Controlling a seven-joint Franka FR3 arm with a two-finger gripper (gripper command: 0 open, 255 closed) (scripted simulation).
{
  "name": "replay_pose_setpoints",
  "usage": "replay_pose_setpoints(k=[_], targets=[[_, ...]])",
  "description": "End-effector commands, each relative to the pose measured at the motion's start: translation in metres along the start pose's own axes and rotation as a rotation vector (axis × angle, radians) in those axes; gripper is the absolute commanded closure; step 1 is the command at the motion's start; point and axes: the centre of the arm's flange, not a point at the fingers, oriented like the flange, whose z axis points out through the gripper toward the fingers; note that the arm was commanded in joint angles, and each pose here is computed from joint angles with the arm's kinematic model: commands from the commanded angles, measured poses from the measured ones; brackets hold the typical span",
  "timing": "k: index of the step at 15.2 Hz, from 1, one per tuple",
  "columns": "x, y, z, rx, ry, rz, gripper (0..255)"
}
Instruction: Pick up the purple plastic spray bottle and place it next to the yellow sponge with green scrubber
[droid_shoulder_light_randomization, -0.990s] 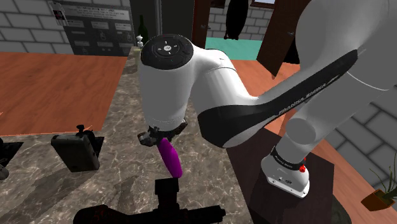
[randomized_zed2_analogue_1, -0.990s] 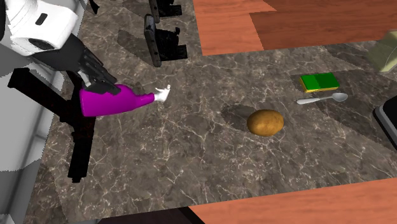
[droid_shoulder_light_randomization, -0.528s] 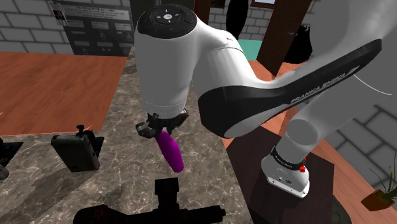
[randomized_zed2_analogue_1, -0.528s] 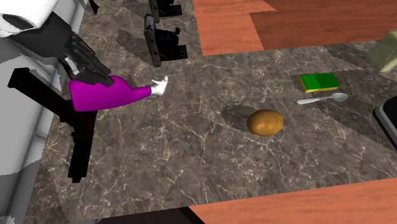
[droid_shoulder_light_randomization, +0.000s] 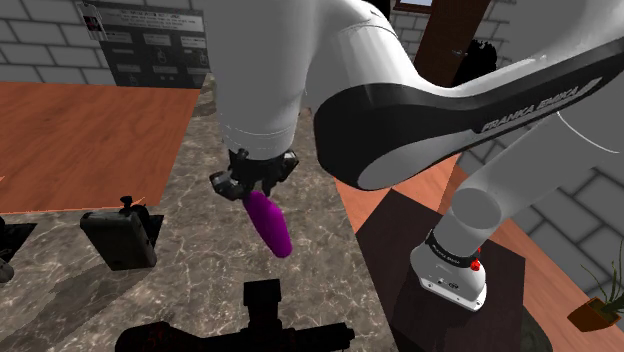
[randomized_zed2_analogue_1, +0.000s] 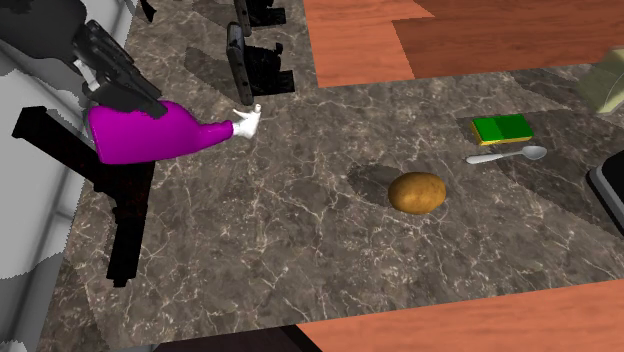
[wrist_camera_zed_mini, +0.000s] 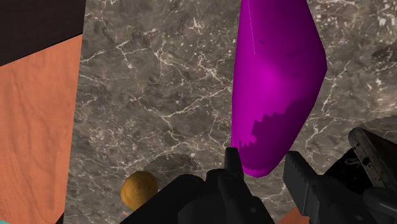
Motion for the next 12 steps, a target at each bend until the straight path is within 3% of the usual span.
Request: replay_pose_setpoints(k=[1,12], targets=[[0.003,0.000,-0.011,0.000,0.000,0.000,255],[0.021,0.005,-0.066,0.000,0.000,0.000,255]])
